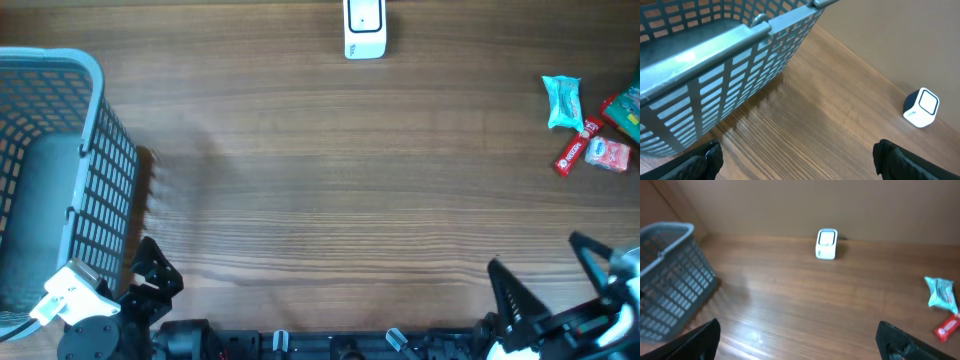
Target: Scan the item barcode
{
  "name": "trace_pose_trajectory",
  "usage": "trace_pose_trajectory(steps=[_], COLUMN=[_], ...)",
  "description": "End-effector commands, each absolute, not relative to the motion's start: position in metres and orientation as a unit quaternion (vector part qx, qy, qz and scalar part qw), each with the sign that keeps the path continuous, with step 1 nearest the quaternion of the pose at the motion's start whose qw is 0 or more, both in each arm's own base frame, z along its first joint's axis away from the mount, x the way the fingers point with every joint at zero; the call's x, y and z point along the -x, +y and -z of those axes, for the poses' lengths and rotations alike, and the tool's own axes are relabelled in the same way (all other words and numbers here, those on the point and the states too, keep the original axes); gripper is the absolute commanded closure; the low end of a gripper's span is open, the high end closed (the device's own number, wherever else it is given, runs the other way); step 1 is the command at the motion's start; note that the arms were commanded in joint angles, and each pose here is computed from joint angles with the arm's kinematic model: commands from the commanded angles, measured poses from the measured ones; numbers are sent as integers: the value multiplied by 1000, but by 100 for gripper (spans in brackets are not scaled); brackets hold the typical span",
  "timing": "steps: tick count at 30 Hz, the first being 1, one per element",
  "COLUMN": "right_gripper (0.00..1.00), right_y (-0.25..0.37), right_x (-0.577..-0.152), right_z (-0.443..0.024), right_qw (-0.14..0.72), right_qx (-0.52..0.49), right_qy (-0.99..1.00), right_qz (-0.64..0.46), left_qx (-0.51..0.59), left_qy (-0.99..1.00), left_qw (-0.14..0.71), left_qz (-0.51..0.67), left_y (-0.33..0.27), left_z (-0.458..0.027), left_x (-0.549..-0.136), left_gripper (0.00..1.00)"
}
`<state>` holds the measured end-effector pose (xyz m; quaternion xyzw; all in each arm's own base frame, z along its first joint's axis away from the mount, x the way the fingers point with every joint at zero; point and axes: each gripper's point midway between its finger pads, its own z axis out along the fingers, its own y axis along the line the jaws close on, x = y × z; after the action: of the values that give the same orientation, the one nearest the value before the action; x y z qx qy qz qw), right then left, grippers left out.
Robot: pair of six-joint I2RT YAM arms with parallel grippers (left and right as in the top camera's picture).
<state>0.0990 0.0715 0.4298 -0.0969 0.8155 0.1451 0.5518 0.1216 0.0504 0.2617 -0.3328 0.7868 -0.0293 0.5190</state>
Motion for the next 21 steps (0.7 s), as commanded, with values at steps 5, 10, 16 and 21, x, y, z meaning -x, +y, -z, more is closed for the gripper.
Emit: trace_pose_trajectory(steps=[5,10,16,21], right_gripper=[0,0,0,0], right_y=[83,87,90,90], right_x=[-116,-145,-184,-202], right_z=[-378,-331,-278,-262], right_qw=[641,682,724,757], right_qx=[199,227,245,255], right_qy=[727,680,630,589], right_qz=[-146,-146,-138,-122], left_qx=[334,334,334,334], left_qy=[784,784,784,784], left_qw=[523,523,523,523], left_qz=[24,24,24,24], left_y=[52,52,52,52], left_z=[-263,-263,-263,-263], left_x=[-120,-120,-120,-120], left_gripper=[0,0,0,0])
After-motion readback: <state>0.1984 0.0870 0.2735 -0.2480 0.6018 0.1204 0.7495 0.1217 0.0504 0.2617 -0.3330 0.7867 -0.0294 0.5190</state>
